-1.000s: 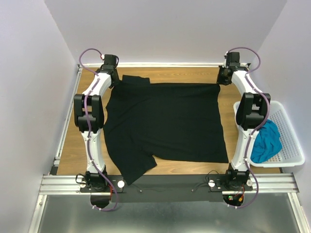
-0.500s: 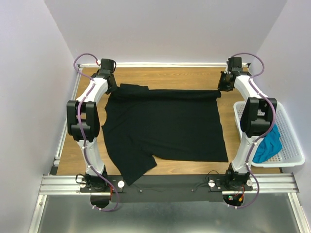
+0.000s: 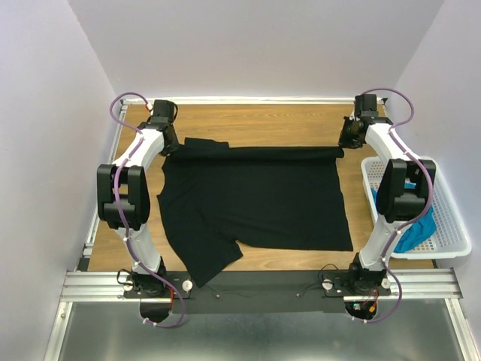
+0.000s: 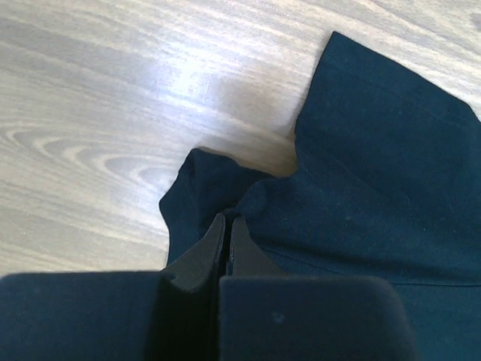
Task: Fold and stack the t-shirts
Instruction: Fold the tshirt
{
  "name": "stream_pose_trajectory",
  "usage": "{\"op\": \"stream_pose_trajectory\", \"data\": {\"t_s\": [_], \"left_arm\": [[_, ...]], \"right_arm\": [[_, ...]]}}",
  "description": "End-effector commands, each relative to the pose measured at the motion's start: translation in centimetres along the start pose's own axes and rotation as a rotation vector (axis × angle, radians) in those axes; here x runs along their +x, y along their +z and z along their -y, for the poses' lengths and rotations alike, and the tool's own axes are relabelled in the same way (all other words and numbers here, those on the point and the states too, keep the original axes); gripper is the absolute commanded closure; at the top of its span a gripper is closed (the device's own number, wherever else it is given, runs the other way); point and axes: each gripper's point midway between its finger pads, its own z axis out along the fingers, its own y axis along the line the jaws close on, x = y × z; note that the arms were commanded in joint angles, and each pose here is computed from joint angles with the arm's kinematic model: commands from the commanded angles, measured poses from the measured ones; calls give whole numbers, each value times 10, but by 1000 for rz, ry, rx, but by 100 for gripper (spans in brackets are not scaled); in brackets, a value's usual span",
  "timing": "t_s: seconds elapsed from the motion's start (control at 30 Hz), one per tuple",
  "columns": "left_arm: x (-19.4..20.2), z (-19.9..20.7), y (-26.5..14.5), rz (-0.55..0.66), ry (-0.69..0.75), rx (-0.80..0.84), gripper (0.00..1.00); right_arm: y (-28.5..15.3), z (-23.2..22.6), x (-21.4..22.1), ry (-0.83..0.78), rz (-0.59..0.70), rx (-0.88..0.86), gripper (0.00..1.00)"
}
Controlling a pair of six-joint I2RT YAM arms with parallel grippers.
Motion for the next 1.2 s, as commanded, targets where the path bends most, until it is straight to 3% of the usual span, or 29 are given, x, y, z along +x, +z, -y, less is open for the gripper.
{"op": "stream_pose_trajectory", "data": {"t_s": [0.0, 0.37, 1.17], "left_arm": [[5, -25, -3, 7, -17, -77, 100], [38, -35, 11, -56, -32, -120, 100], [72, -48, 21, -108, -64, -174, 97]], "right_arm": [[-7, 22, 8, 27, 2, 86, 99], [14, 32, 49, 52, -104, 126, 99], [33, 33, 85, 70, -206, 122, 98]]}}
